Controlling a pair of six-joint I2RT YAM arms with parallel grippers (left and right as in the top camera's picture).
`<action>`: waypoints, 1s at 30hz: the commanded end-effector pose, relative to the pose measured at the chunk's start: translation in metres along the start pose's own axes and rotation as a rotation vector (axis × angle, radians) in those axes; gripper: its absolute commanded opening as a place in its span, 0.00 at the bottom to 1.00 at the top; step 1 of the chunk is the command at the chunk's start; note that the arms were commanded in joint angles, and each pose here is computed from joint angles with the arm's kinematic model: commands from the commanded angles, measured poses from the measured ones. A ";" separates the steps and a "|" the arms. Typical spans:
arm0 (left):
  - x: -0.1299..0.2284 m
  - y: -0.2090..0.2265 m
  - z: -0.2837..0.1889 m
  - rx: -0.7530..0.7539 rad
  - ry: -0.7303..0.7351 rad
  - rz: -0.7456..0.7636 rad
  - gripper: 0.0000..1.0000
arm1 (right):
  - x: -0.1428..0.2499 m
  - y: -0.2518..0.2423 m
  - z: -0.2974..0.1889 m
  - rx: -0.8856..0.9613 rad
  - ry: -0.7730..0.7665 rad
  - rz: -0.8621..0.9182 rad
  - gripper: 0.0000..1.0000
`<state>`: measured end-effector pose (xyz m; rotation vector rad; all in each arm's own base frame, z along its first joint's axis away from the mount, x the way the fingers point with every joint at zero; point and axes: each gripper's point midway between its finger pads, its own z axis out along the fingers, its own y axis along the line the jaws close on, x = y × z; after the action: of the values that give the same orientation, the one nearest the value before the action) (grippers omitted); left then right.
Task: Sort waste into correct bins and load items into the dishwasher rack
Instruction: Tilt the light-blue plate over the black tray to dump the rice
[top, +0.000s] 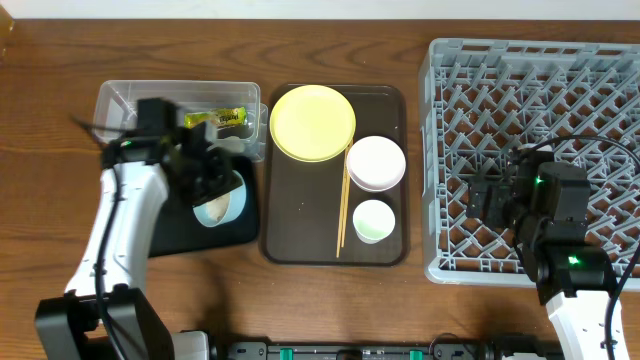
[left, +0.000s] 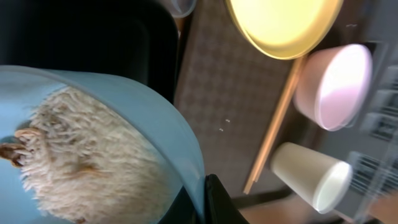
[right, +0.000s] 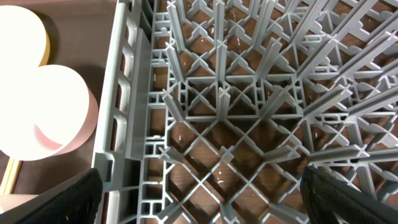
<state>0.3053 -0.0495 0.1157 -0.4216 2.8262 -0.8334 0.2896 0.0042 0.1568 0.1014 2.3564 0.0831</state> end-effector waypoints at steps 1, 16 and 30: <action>0.005 -0.016 -0.011 0.285 0.009 0.040 0.06 | -0.009 -0.001 -0.004 0.003 -0.020 0.011 0.99; -0.023 0.013 -0.051 0.805 -0.106 -0.266 0.06 | -0.008 -0.001 -0.004 0.004 -0.016 0.011 0.99; -0.030 0.013 -0.056 0.946 -0.007 -0.525 0.06 | -0.007 -0.002 -0.004 0.004 -0.014 0.011 0.99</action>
<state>0.3179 -0.0016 0.1514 -0.8734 2.0220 -1.9772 0.2888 0.0043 0.1560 0.1019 2.3609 0.0836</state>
